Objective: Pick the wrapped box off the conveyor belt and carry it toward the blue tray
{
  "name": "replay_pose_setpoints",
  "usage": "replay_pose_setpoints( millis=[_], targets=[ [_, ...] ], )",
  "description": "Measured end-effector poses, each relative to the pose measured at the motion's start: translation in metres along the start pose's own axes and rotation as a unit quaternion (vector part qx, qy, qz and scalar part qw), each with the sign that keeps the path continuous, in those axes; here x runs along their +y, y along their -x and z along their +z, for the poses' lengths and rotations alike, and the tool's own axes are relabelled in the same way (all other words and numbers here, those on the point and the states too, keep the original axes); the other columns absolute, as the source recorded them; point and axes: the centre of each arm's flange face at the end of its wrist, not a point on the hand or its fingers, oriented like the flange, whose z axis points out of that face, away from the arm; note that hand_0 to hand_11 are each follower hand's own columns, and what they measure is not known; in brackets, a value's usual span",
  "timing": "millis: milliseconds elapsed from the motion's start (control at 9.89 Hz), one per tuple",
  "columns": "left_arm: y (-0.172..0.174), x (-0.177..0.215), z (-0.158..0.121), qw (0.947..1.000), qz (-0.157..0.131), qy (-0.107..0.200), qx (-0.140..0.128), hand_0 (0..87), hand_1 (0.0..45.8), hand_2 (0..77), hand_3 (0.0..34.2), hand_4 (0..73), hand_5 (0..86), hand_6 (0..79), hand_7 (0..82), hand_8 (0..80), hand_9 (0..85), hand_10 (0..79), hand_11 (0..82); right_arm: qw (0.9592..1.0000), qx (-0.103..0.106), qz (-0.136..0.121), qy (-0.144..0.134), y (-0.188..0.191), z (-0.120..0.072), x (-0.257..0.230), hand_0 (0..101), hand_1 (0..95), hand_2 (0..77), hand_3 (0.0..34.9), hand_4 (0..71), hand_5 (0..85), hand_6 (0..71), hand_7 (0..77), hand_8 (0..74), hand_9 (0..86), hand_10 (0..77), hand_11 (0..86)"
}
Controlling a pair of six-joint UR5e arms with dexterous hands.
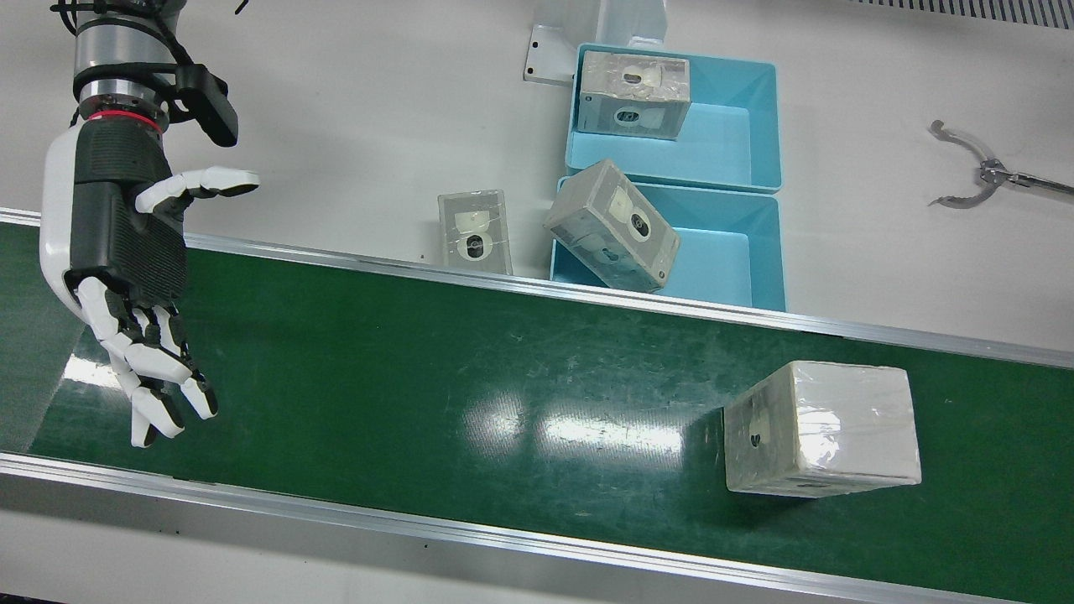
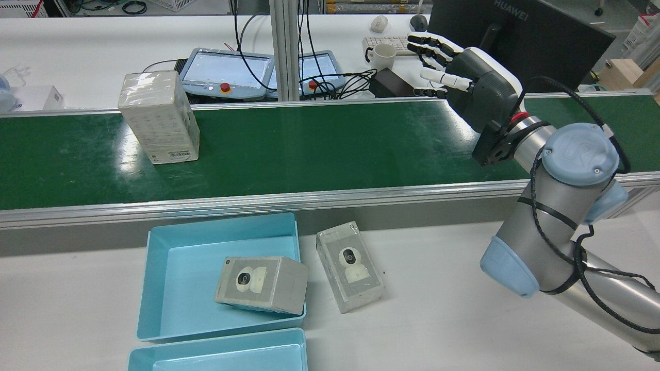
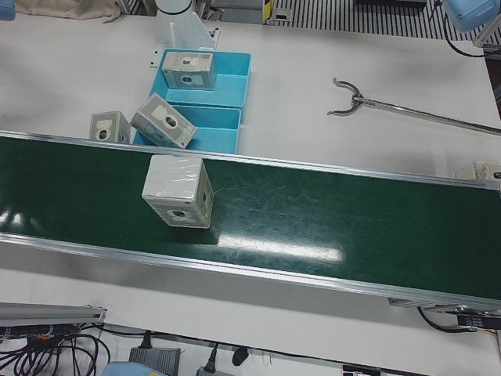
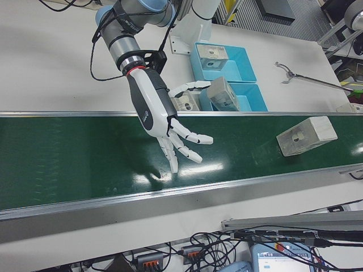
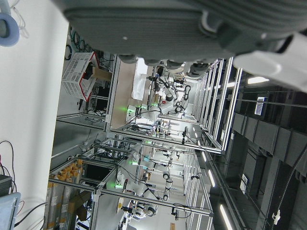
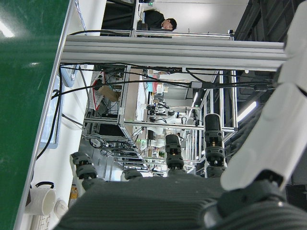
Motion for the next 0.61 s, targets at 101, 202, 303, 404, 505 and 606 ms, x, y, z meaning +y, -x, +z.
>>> replay_pose_setpoints(
  millis=[101, 202, 303, 404, 505, 606],
  targets=[
    [0.0, 0.0, 0.0, 1.0, 0.0, 0.0, 0.0, 0.0, 0.0, 1.1, 0.0, 0.0, 0.5, 0.0, 0.5, 0.5, 0.0, 0.0, 0.0, 1.0, 0.0, 0.0, 0.0, 0.0006, 0.0001, 0.0, 38, 7.1, 14.7, 30.0, 17.5, 20.7, 0.0, 15.3, 0.0, 1.6, 6.5, 9.8],
    [0.0, 0.0, 0.0, 1.0, 0.0, 0.0, 0.0, 0.0, 0.0, 1.1, 0.0, 0.0, 0.5, 0.0, 0.5, 0.5, 0.0, 0.0, 0.0, 1.0, -0.001, 0.0, 0.0, 0.0008, 0.0001, -0.0001, 38, 7.1, 14.7, 30.1, 17.5, 20.7, 0.0, 15.3, 0.0, 1.6, 6.5, 9.8],
    [0.0, 0.0, 0.0, 1.0, 0.0, 0.0, 0.0, 0.0, 0.0, 1.1, 0.0, 0.0, 0.5, 0.0, 0.5, 0.5, 0.0, 0.0, 0.0, 1.0, -0.001, 0.0, 0.0, 0.0014, 0.0, -0.0003, 38, 7.1, 14.7, 30.1, 15.8, 19.6, 0.0, 15.3, 0.0, 1.1, 6.5, 9.8],
    [0.0, 0.0, 0.0, 1.0, 0.0, 0.0, 0.0, 0.0, 0.0, 1.1, 0.0, 0.0, 0.5, 0.0, 0.5, 0.0, 0.5, 0.0, 0.0, 1.0, -0.001, 0.0, -0.001, 0.0018, -0.0002, -0.0009, 38, 7.1, 14.7, 30.0, 15.8, 19.6, 0.0, 15.8, 0.0, 1.6, 6.5, 9.8],
    [0.0, 0.0, 0.0, 1.0, 0.0, 0.0, 0.0, 0.0, 0.0, 1.1, 0.0, 0.0, 0.5, 0.0, 0.5, 0.5, 0.0, 0.5, 0.0, 1.0, -0.001, 0.0, -0.001, 0.002, -0.0004, -0.0012, 38, 7.1, 14.7, 30.0, 15.8, 19.6, 0.0, 15.8, 0.0, 1.6, 6.5, 9.8],
    [0.0, 0.0, 0.0, 1.0, 0.0, 0.0, 0.0, 0.0, 0.0, 1.1, 0.0, 0.0, 0.5, 0.0, 0.5, 0.5, 0.0, 0.5, 0.0, 1.0, -0.002, 0.0, -0.001, 0.0022, -0.0004, -0.0014, 38, 7.1, 14.7, 30.1, 15.8, 18.0, 0.0, 15.3, 0.0, 1.6, 6.5, 9.8]
  ],
)
